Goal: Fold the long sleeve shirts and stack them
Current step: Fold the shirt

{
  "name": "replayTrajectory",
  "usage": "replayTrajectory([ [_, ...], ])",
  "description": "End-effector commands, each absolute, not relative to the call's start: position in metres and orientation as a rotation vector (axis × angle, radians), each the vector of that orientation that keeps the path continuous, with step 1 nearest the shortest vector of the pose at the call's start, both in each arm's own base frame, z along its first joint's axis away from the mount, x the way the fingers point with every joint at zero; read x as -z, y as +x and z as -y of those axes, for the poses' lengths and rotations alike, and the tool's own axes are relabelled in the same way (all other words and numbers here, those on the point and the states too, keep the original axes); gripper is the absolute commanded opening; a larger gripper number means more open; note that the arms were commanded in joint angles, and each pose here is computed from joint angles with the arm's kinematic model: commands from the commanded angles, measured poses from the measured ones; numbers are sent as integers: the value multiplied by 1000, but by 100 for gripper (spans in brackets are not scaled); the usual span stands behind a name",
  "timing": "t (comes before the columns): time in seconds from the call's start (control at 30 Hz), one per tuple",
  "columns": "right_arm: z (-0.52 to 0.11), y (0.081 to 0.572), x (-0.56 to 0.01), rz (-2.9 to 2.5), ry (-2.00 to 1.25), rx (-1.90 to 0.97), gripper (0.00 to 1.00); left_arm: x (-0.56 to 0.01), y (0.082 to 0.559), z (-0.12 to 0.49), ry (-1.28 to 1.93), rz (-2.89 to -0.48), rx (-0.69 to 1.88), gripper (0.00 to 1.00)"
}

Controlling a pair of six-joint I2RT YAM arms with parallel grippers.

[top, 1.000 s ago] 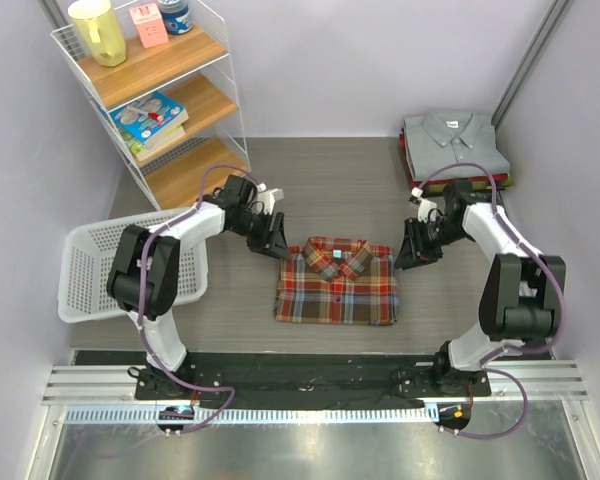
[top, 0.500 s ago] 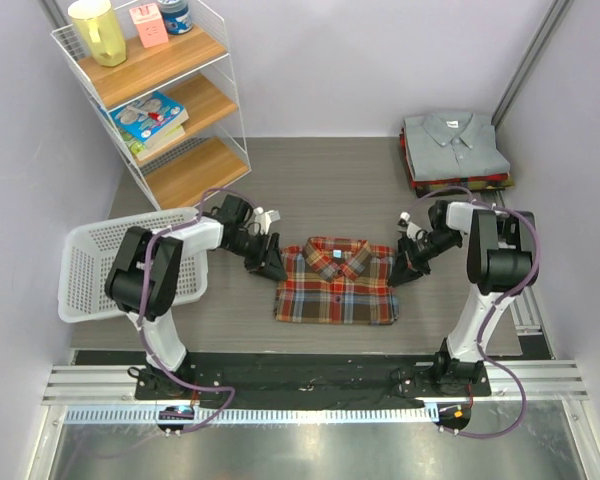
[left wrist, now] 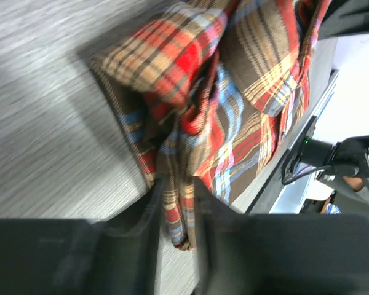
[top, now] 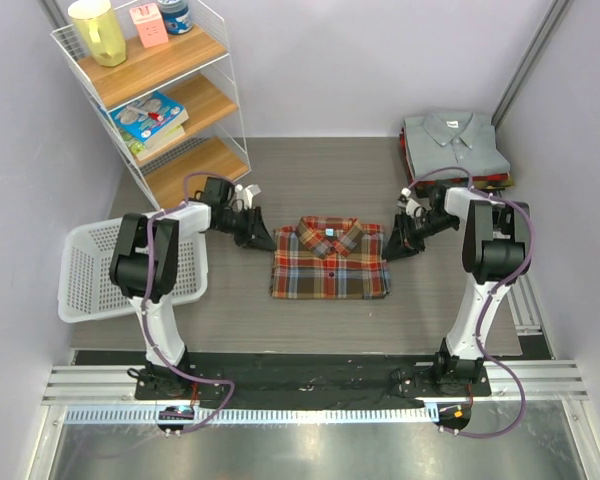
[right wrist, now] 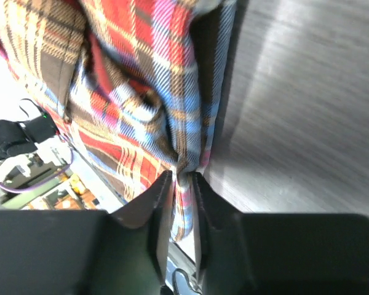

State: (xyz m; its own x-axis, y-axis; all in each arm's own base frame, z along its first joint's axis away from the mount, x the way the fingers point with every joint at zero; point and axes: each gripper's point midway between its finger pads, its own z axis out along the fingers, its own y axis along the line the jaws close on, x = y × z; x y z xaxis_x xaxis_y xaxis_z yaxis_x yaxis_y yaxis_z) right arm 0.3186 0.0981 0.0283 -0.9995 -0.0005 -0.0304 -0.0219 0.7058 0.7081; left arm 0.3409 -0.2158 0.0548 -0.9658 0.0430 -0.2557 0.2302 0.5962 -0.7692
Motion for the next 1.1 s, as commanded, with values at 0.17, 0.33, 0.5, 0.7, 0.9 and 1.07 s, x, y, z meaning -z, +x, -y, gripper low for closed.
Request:
replayTrajectory([
  [0.17,-91,295,-83,-2770,-178,-1082,28,-88,325,210,235,-2533,1265,45],
  [0.33,-102,273,-70,-2812,-196,-1123,36,-75,304,209,204,-2592,1287,51],
  [0.5,-114,276,-61,-2805,-216,-1191,32,-78,302,220,259,-2575,1346,47],
  [0.7,-124,313,-98,-2640,-287,-1216,18,-105,308,241,402,-2466,1378,27],
  [0.9,-151,333,-92,-2618,-274,-1229,24,-100,329,256,377,-2445,1346,27],
  [1.07,-138,362,-45,-2681,-232,-1058,25,-51,364,247,273,-2540,1248,27],
])
